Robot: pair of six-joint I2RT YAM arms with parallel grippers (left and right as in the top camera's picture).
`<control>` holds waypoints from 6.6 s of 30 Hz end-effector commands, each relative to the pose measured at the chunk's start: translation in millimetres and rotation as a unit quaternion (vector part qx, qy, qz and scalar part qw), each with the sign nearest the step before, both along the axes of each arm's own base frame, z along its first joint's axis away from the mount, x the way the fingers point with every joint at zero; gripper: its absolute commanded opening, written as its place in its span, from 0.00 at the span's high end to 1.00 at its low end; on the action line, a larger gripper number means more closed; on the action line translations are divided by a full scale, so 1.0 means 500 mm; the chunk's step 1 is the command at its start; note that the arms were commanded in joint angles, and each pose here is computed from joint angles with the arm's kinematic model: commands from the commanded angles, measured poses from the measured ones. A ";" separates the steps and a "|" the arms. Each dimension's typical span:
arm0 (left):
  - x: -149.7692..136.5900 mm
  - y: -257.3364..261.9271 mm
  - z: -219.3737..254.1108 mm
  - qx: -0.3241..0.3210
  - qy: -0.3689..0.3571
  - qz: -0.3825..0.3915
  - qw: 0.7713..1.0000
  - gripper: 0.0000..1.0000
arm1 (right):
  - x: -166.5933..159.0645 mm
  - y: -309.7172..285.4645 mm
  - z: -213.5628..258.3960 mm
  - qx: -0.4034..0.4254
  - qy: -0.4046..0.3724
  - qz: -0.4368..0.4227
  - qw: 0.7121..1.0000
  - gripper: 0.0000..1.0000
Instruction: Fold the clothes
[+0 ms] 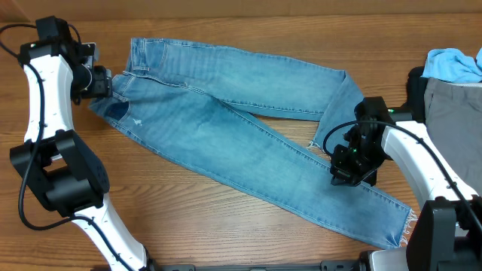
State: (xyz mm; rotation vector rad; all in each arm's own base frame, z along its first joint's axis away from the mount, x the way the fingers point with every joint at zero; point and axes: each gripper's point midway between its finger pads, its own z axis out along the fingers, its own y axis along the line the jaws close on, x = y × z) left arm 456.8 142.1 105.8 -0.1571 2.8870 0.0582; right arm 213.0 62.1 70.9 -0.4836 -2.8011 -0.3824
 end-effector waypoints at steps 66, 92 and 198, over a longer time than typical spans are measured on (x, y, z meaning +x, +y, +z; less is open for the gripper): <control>-0.251 0.110 -0.181 -0.029 0.199 0.241 0.949 0.67 | 0.107 -0.120 -0.208 -0.099 0.019 -0.122 0.987 0.96; -0.333 0.202 -0.171 0.013 0.228 0.317 0.920 0.23 | 0.177 -0.235 -0.136 -0.160 -0.009 -0.165 0.973 0.96; -0.148 0.017 -0.231 -0.050 0.034 0.159 0.985 0.36 | 0.486 0.058 0.078 -0.202 -0.297 0.084 0.930 0.96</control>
